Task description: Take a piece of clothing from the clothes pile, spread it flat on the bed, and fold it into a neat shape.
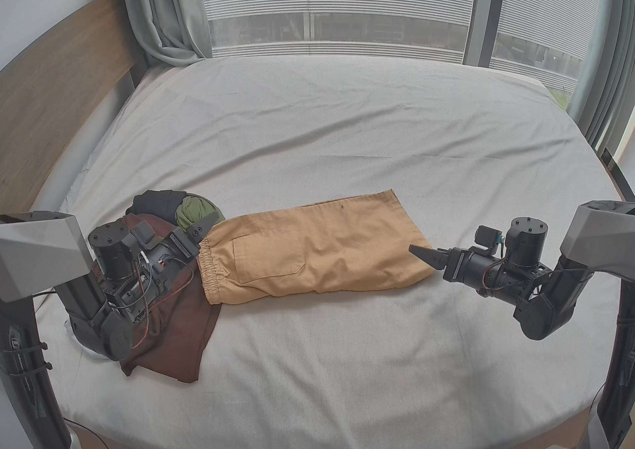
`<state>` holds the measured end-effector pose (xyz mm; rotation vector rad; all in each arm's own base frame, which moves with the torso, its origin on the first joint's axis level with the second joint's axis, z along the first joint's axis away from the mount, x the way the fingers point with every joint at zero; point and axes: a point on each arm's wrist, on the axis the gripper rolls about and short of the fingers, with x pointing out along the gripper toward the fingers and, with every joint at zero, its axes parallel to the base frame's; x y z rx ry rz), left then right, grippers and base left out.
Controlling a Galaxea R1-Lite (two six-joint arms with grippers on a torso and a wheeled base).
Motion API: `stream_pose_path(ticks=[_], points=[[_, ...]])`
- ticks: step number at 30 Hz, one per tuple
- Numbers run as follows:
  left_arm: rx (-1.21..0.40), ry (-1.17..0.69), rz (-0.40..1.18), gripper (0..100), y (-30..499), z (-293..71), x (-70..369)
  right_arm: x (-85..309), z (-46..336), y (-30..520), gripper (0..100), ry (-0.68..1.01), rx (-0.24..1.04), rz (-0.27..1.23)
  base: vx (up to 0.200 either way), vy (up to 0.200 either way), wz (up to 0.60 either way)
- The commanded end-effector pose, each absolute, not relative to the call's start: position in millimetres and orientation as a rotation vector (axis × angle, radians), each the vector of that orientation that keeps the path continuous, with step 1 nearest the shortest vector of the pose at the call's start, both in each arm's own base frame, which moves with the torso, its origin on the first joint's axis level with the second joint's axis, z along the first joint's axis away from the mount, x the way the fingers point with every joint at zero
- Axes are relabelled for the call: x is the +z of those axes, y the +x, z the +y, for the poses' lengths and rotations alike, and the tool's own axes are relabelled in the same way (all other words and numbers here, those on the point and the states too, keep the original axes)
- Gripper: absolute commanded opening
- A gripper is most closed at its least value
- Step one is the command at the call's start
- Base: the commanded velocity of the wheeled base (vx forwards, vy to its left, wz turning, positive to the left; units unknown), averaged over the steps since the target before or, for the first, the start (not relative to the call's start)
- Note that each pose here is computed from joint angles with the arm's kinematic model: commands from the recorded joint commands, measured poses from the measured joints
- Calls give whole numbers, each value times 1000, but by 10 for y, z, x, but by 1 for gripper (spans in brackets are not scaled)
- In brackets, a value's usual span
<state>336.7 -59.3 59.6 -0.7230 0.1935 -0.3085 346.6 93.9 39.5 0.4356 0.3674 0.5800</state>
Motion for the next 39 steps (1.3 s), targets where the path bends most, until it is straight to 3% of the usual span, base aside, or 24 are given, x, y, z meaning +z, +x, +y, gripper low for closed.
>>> stream_pose_path(ticks=[1, 13, 39], points=[[-309, -700, 211, 100, 3321, -598, 566, 219, 940, 3453, 100, 438, 571, 423, 0, 0, 0], [-301, -647, 233, 100, 3305, -600, 478, -163, 971, 3585, 100, 461, 545, 499, 0, 0, 0], [-288, -644, 254, 100, 3337, -585, 382, -519, 1061, 3870, 100, 592, 492, 529, 0, 0, 0]])
